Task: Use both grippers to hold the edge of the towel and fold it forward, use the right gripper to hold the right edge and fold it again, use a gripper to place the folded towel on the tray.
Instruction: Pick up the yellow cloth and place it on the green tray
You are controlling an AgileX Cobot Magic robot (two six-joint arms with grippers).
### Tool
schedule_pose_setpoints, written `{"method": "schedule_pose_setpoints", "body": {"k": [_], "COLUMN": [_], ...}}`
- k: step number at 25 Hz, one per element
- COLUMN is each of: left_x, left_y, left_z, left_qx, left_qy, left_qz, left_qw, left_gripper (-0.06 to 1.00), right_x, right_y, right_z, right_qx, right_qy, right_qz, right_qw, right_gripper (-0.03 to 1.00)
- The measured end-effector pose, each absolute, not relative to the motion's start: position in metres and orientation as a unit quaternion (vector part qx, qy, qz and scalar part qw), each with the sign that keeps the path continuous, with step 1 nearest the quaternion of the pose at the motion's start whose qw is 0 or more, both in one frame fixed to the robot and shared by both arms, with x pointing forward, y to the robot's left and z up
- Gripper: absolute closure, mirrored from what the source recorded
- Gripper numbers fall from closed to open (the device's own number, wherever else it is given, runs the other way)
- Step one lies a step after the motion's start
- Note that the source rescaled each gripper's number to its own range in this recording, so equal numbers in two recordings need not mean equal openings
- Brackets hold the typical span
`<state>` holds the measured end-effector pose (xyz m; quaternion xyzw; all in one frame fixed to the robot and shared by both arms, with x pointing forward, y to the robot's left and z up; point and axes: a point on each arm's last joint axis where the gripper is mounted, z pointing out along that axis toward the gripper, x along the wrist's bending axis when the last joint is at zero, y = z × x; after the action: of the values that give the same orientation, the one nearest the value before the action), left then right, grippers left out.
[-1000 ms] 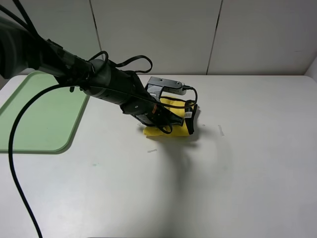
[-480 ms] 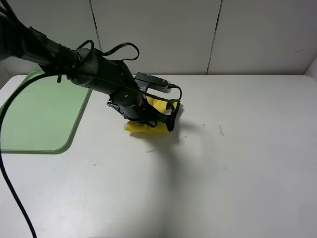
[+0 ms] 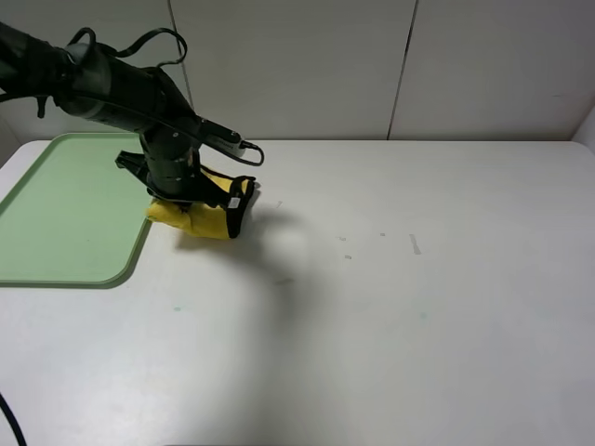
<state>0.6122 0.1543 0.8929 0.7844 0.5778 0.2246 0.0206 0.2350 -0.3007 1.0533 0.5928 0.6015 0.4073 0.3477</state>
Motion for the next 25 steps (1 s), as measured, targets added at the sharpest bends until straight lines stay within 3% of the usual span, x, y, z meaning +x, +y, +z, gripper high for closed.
{"method": "schedule_pose_setpoints", "body": {"k": [9,25], "left_x": [0.630,0.638], "left_y": [0.214,0.284], "left_z": [0.895,0.896], "left_qx": [0.750,0.703], "left_qy": [0.620,0.667], "left_qz": [0.231,0.241], "left_qw": [-0.009,-0.045], "left_gripper": [0.78,0.78], "right_x": [0.235,0.235], "right_y": [-0.301,-0.301], "right_z": [1.053,1.053], "right_qx": [0.593,0.593], "right_qy": [0.602,0.602], "right_qz": [0.408,0.408], "right_qw": [0.347,0.347], "right_gripper": [-0.03,-0.03]}}
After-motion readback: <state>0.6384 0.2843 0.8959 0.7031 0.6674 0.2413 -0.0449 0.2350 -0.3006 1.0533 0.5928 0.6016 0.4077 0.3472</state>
